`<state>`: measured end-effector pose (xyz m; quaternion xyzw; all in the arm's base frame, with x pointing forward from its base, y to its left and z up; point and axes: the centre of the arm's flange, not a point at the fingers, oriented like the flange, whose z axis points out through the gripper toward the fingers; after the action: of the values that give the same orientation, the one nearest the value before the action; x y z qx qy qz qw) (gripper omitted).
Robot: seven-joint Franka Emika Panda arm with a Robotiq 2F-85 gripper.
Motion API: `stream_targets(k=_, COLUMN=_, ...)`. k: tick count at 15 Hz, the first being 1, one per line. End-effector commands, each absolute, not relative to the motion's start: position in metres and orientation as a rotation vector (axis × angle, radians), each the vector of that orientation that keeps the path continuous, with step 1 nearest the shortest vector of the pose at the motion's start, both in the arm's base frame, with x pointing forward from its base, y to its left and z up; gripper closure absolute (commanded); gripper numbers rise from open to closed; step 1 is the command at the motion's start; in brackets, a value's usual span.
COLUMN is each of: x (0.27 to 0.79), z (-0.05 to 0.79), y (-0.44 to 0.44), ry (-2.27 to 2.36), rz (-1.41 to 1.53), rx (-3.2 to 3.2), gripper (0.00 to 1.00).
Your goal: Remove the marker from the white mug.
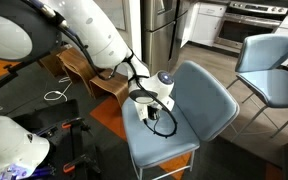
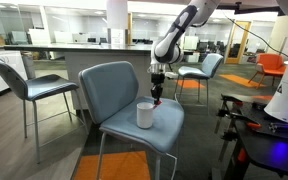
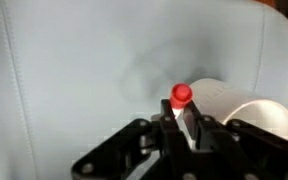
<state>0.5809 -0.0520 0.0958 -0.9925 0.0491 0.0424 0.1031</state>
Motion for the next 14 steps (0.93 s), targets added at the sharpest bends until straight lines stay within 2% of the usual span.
stream_targets(k=1, x=0.570, z=0.089, y=-0.066, ry=0.058, rz=0.110, rx=-2.868, gripper=0.95)
stream_targets(k=6, x=0.558, z=0.090, y=-0.068, ry=0.153, rz=0.068, rx=-2.848, gripper=0.95)
stream_targets(k=11, x=0.570, z=0.089, y=-0.075, ry=0.112, rz=-0.008, rx=-2.792, gripper=0.95)
stream_targets(k=12, x=0.571, z=0.089, y=-0.080, ry=0.117, rz=0.000, rx=-2.792, gripper=0.56)
stream_targets(k=13, x=0.570, z=0.091, y=-0.084, ry=0.111, rz=0.000, rx=-2.795, gripper=0.55)
stream_targets(k=14, x=0.567, z=0.094, y=-0.088, ry=0.113, rz=0.005, rx=-2.813, gripper=0.48)
